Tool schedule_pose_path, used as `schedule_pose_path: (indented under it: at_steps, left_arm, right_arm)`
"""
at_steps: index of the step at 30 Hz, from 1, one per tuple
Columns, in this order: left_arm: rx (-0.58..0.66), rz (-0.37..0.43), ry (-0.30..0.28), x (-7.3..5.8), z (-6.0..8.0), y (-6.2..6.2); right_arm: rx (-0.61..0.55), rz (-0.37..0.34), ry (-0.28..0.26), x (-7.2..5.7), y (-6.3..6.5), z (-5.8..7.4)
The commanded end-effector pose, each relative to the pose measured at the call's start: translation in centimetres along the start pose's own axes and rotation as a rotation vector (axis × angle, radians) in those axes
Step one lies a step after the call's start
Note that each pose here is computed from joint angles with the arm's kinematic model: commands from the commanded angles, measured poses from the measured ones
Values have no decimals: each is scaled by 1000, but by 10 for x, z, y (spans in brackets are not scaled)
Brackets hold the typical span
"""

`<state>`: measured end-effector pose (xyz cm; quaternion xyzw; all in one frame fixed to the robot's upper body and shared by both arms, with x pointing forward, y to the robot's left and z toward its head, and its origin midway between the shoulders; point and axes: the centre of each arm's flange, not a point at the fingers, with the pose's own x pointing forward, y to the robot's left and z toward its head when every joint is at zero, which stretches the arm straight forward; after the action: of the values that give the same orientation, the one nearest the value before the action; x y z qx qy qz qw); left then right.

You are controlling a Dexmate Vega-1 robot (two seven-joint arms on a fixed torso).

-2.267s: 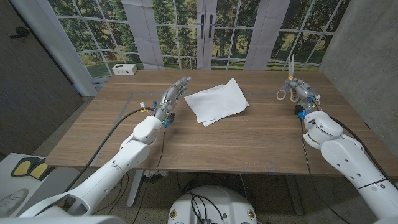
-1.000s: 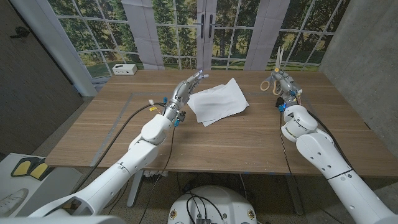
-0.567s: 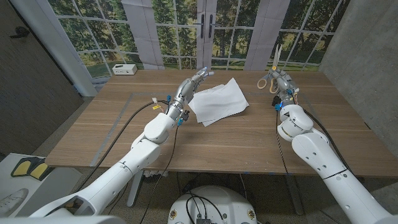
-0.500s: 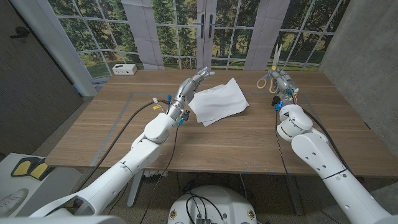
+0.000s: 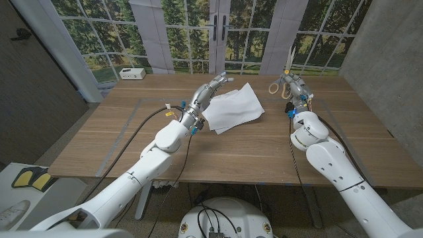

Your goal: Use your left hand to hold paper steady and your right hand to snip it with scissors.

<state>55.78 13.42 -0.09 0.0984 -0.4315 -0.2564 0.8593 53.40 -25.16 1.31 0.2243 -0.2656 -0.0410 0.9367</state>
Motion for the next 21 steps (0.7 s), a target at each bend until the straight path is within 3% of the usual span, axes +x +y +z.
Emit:
schedule_pose_path:
  at_steps: [1, 21]
  left_arm:
    - [47, -48, -2, 8, 3, -17]
    - [207, -24, 9, 6, 5, -31]
  right_arm:
    - [17, 33, -5, -4, 8, -3]
    - [22, 47, -13, -12, 17, -5]
